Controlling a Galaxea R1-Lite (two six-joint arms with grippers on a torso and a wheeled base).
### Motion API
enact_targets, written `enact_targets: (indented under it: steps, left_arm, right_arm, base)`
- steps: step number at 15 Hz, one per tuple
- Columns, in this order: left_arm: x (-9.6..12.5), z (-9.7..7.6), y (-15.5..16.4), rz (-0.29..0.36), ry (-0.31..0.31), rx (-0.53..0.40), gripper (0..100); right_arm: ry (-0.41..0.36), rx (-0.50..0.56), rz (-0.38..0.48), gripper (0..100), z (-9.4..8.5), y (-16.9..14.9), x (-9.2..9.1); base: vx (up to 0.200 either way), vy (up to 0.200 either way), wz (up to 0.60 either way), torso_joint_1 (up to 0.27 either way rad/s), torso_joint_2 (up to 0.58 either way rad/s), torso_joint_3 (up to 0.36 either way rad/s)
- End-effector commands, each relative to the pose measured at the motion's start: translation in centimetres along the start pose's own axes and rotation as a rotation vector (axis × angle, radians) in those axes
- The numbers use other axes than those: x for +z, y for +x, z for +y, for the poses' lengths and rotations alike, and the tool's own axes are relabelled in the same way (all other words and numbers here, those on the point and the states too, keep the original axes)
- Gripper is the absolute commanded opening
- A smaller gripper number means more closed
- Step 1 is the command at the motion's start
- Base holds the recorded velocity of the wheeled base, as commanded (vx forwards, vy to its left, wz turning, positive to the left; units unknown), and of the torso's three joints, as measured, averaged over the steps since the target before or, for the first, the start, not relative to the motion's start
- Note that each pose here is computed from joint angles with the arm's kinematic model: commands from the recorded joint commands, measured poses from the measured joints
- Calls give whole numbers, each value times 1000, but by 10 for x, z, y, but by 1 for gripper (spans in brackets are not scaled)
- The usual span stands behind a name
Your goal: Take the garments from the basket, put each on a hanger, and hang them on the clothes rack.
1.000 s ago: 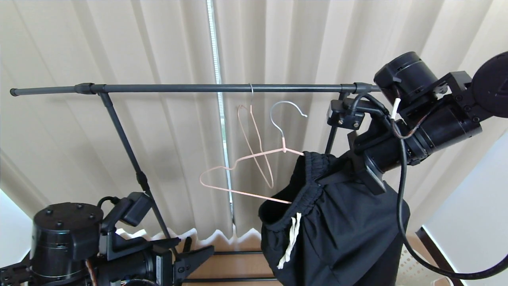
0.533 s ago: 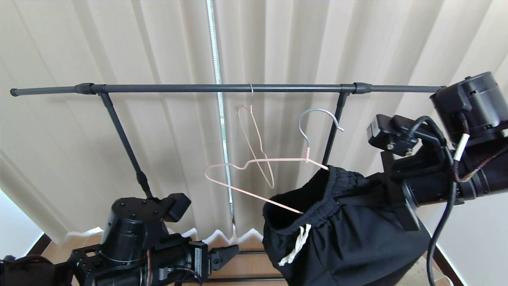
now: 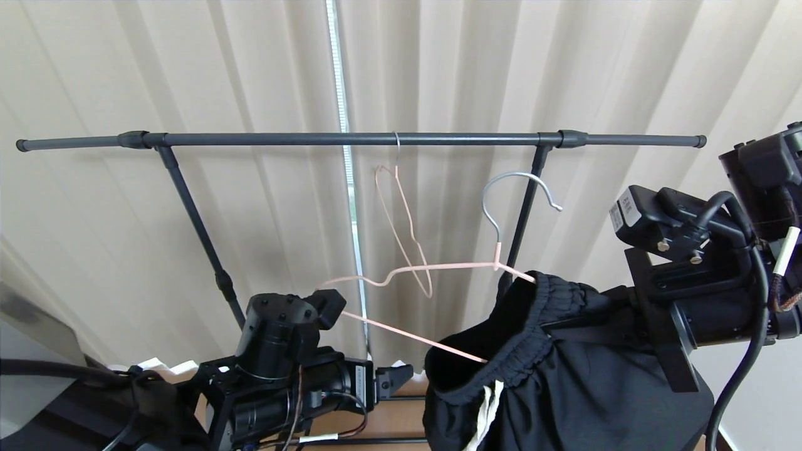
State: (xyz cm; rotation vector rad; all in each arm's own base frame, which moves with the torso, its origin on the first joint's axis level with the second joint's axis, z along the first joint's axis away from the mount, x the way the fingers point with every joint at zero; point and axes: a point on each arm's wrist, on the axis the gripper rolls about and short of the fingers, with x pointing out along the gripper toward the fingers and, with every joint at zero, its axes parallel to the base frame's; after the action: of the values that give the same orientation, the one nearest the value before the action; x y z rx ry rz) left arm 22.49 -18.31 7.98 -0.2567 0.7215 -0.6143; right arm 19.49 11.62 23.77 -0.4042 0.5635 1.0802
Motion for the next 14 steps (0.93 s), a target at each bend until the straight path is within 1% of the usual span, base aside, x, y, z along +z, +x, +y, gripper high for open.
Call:
enact_targets:
  steps: [1,5,8,11,14]
  left_arm:
    - [0,-2,17,16,5,-3,100]
    - [7,-4,31,-1,9,-11,100]
    - [6,-3,44,-33,13,-28,100]
    - [4,-2,44,-37,13,-27,100]
    - [7,-4,44,-62,19,-42,100]
  right_arm:
    - [16,7,-5,0,2,0,2]
    - [25,33,-11,0,9,4,6]
    - [31,38,-13,0,11,5,8]
    - [35,37,-8,0,10,6,7]
    - [37,37,-8,0,10,7,8]
  base:
    - [0,0,0,0,0,0]
    - [0,0,0,0,0,0]
    - [0,0,0,0,0,0]
    - [0,0,0,0,0,0]
    - [0,0,0,0,0,0]
